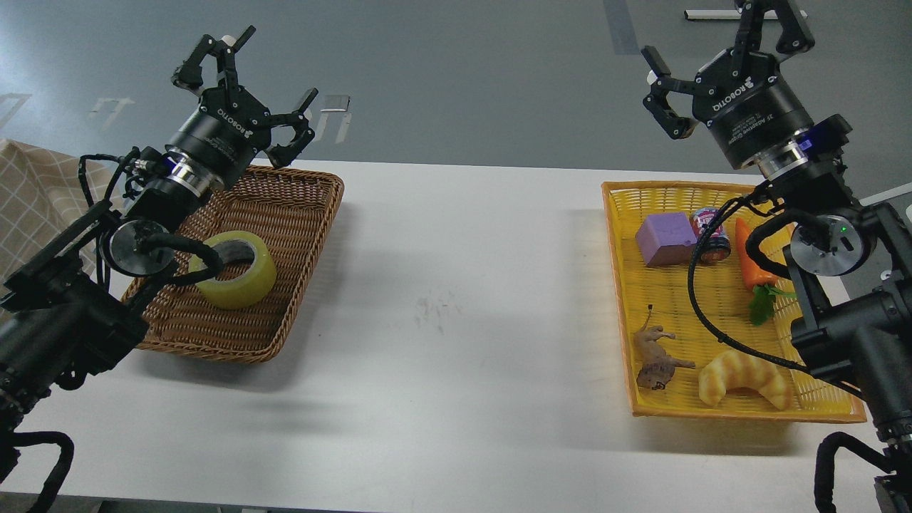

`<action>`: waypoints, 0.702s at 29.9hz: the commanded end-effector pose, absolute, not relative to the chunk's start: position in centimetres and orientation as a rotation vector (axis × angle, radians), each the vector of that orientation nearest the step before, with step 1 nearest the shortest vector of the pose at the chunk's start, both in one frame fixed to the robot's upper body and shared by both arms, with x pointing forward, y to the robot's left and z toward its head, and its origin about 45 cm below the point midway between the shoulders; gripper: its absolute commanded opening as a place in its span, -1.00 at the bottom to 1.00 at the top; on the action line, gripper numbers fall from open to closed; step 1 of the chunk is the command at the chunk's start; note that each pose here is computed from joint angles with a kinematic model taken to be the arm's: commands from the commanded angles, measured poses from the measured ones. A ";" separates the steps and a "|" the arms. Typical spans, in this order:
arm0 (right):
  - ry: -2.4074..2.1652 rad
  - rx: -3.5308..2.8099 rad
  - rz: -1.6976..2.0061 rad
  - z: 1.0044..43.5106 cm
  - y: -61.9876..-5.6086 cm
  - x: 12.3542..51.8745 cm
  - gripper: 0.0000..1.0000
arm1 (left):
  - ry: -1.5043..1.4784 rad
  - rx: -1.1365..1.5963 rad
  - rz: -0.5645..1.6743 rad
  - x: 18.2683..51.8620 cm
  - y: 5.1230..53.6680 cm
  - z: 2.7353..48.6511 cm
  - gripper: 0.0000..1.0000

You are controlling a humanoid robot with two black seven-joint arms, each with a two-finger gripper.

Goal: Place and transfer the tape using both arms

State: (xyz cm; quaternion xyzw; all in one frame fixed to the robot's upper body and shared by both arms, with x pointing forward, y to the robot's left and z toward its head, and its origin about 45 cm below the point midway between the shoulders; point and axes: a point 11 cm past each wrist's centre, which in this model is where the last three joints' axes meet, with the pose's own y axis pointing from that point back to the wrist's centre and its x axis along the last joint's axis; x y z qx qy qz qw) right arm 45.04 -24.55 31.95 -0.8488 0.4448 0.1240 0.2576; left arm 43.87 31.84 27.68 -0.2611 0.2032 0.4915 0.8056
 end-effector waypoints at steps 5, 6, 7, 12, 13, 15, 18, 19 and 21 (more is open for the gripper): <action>1.211 -2.298 0.341 31.8 -24.6 45.1 1.00 | 0.434 -0.558 1.053 43.9 31.9 27.7 0.96; 1.209 -2.299 0.340 31.9 -24.6 45.1 1.00 | 0.433 -0.559 1.052 43.9 31.9 27.8 0.96; 1.209 -2.299 0.340 31.9 -24.6 45.1 1.00 | 0.432 -0.559 1.051 43.9 31.9 27.8 0.96; 1.210 -2.297 0.339 31.9 -24.6 45.1 1.00 | 0.428 -0.561 1.049 44.0 31.8 28.0 0.96; 1.208 -2.299 0.338 31.9 -24.6 45.0 1.00 | 0.427 -0.560 1.050 44.0 31.9 28.1 0.96; 1.205 -2.298 0.335 32.0 -24.6 45.0 1.00 | 0.426 -0.561 1.049 44.0 31.9 28.1 0.96; 1.204 -2.297 0.333 32.1 -24.6 45.0 1.00 | 0.424 -0.562 1.050 44.0 31.9 28.2 0.96; 1.202 -2.296 0.331 32.1 -24.6 45.0 1.00 | 0.424 -0.562 1.050 44.0 31.9 28.2 0.96; 1.205 -2.315 0.345 31.5 -24.3 44.9 1.00 | 0.426 -0.561 1.048 44.0 31.8 28.1 0.96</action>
